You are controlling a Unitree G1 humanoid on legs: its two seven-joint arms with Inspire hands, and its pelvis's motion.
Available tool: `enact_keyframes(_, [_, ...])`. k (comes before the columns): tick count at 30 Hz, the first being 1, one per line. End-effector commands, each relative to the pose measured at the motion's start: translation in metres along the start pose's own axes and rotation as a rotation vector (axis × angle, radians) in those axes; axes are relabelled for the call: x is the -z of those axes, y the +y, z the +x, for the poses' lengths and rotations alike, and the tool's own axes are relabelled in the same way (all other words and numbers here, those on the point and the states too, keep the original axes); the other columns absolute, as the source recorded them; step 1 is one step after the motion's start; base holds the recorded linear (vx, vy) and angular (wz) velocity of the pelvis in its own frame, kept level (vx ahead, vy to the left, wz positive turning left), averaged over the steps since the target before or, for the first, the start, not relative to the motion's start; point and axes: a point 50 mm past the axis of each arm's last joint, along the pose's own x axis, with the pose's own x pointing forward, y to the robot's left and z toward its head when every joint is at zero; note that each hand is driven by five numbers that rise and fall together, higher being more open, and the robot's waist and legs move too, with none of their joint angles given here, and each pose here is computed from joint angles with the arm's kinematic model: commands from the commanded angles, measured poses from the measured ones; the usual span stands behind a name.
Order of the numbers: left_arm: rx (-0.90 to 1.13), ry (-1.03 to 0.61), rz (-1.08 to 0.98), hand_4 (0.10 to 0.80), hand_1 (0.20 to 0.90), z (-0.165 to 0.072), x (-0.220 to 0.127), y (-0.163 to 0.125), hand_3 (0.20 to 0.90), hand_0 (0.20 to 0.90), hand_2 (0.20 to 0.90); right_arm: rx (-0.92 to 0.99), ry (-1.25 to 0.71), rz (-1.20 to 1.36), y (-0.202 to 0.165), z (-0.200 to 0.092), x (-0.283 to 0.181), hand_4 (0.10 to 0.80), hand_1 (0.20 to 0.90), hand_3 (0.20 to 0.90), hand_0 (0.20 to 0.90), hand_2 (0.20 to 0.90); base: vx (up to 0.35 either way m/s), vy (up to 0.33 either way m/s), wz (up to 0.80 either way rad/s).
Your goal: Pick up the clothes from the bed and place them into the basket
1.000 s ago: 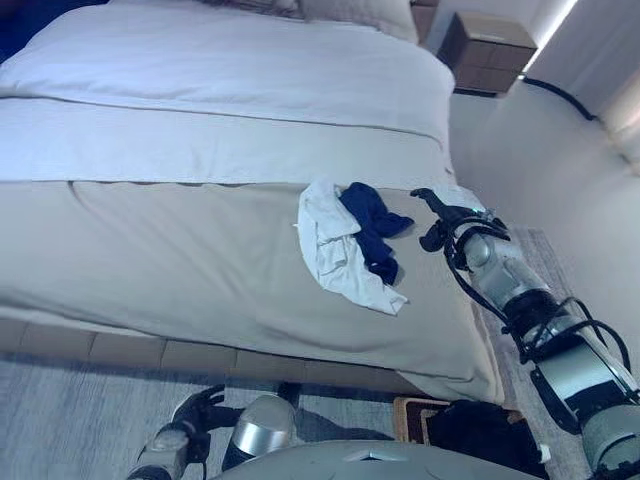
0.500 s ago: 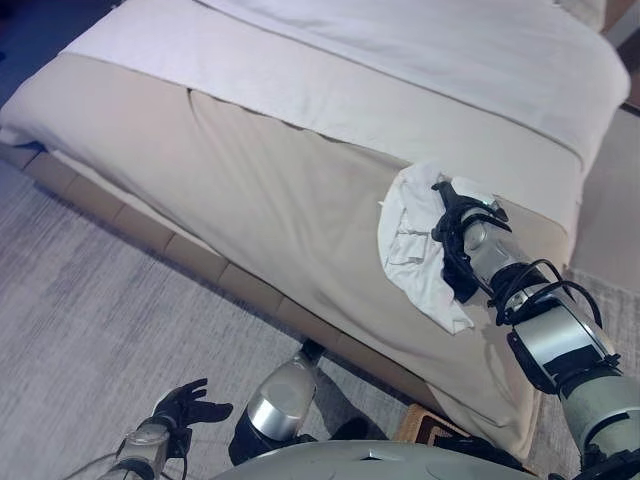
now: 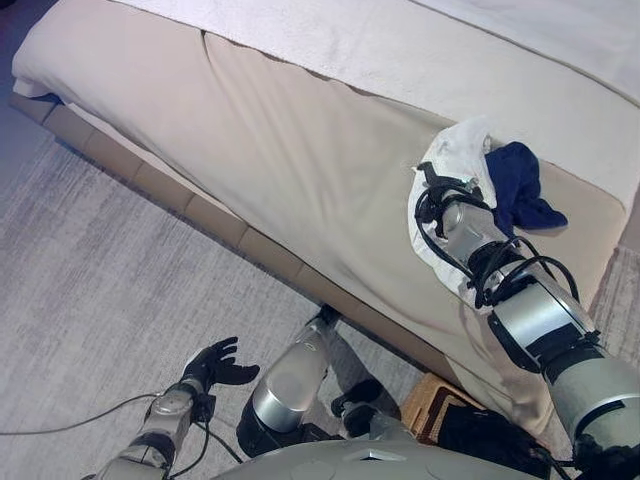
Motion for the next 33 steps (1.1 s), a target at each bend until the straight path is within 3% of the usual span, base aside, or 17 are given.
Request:
enact_keyframes(1, [-0.025, 0.036, 0.058, 0.8, 0.9, -0.007, 0.006, 0.022, 0.9, 0.9, 0.9, -0.053, 0.142, -0.091, -0.034, -0.002, 0.014, 0.8, 0.9, 0.9, 0.9, 0.9, 0.008, -0.088, 0.15])
enact_keyframes(4, [-0.022, 0.024, 0.084, 0.8, 0.9, -0.005, -0.003, 0.026, 0.9, 0.9, 0.9, -0.073, 0.2, -0.11, -0.035, -0.001, 0.025, 0.8, 0.9, 0.9, 0.9, 0.9, 0.017, -0.086, 0.12])
enact_keyframes(5, [-0.021, 0.02, 0.09, 0.8, 0.9, -0.005, -0.005, 0.027, 0.9, 0.9, 0.9, -0.061, 0.208, -0.117, -0.038, -0.001, 0.026, 0.682, 0.799, 0.782, 0.799, 0.799, 0.014, -0.057, 0.06])
enact_keyframes(6, [-0.02, 0.014, 0.094, 0.8, 0.9, -0.004, -0.008, 0.026, 0.9, 0.9, 0.9, -0.026, 0.209, -0.114, -0.044, -0.001, 0.026, 0.152, 0.345, 0.252, 0.345, 0.345, 0.01, -0.055, 0.09])
enact_keyframes(7, [-0.02, 0.01, 0.097, 0.8, 0.9, -0.003, -0.01, 0.026, 0.9, 0.9, 0.9, 0.015, 0.203, -0.107, -0.05, -0.002, 0.026, 0.1, 0.3, 0.2, 0.3, 0.3, 0.005, -0.051, 0.11])
enact_keyframes(17, [-0.033, 0.012, 0.08, 0.8, 0.9, -0.005, -0.002, 0.02, 0.9, 0.9, 0.9, 0.524, -0.015, 0.062, -0.124, -0.019, -0.004, 0.1, 0.3, 0.2, 0.3, 0.3, -0.029, -0.008, 0.0])
enact_keyframes(22, [-0.077, 0.033, 0.025, 0.8, 0.9, -0.012, 0.016, 0.023, 0.9, 0.9, 0.9, 0.893, -0.248, 0.337, -0.173, -0.058, -0.029, 0.1, 0.3, 0.2, 0.3, 0.3, -0.056, -0.012, -0.19])
enact_keyframes(26, [-0.104, 0.072, 0.015, 0.8, 0.9, -0.019, 0.031, 0.027, 0.9, 0.9, 0.9, 1.126, -0.388, 0.496, -0.198, -0.09, -0.022, 0.1, 0.3, 0.2, 0.3, 0.3, -0.007, -0.038, -0.4])
enact_keyframes(33, [-0.088, 0.142, 0.067, 0.8, 0.9, -0.024, 0.048, 0.021, 0.9, 0.9, 0.9, 1.276, -0.465, 0.556, -0.209, -0.124, 0.001, 0.1, 0.3, 0.2, 0.3, 0.3, 0.009, -0.003, -0.33])
